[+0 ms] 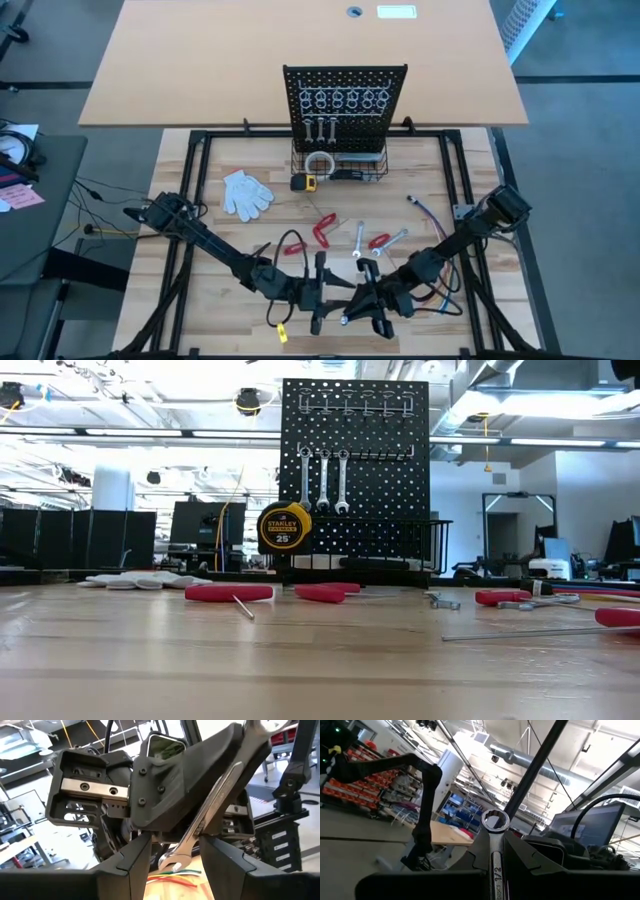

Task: Hang tools onto peg board
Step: Hang the silver wrench on the peg board

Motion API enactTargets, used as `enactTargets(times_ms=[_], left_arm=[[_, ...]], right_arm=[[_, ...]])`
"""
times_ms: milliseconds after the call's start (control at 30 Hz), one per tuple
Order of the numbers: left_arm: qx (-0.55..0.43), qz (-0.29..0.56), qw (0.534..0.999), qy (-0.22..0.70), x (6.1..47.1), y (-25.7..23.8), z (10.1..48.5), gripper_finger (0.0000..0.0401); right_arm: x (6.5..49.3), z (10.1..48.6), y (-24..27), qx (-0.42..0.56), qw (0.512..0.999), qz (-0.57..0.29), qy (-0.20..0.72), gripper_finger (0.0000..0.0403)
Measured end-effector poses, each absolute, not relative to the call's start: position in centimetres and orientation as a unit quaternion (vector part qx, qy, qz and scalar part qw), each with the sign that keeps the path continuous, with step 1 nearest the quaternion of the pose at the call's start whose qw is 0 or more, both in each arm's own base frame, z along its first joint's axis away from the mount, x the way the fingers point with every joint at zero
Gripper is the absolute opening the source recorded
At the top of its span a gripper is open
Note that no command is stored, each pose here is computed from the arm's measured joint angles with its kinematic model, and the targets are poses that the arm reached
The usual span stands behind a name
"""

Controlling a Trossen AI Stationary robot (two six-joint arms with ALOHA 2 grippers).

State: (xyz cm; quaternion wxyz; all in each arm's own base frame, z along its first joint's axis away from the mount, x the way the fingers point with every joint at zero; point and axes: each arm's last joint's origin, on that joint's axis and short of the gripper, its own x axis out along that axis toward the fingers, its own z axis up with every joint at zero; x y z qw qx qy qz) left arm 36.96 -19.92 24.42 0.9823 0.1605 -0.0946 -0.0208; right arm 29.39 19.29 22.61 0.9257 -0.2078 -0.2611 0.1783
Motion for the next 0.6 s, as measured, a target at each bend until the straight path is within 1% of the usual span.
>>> enactTargets(times_ms=[100,333,467,600], left_arm=[[0.159,-0.023,0.982,-0.096,36.95,-19.94,24.44,0.0164],[0.168,-0.045,0.981,-0.089,36.89,-20.27,24.14,0.0164],[0.169,-0.051,0.980,-0.091,36.65,-20.70,24.14,0.0164],[0.167,-0.044,0.981,-0.092,36.58,-20.76,24.20,0.0164]], right_arm=[[29.42,22.52,19.32,-0.212,0.925,0.179,-0.258,0.0036],[29.31,21.86,19.95,-0.266,0.917,0.183,-0.234,0.0036],[29.20,21.68,20.16,-0.269,0.926,0.156,-0.213,0.0036],[29.24,21.65,20.11,-0.276,0.925,0.150,-0.211,0.0037]])
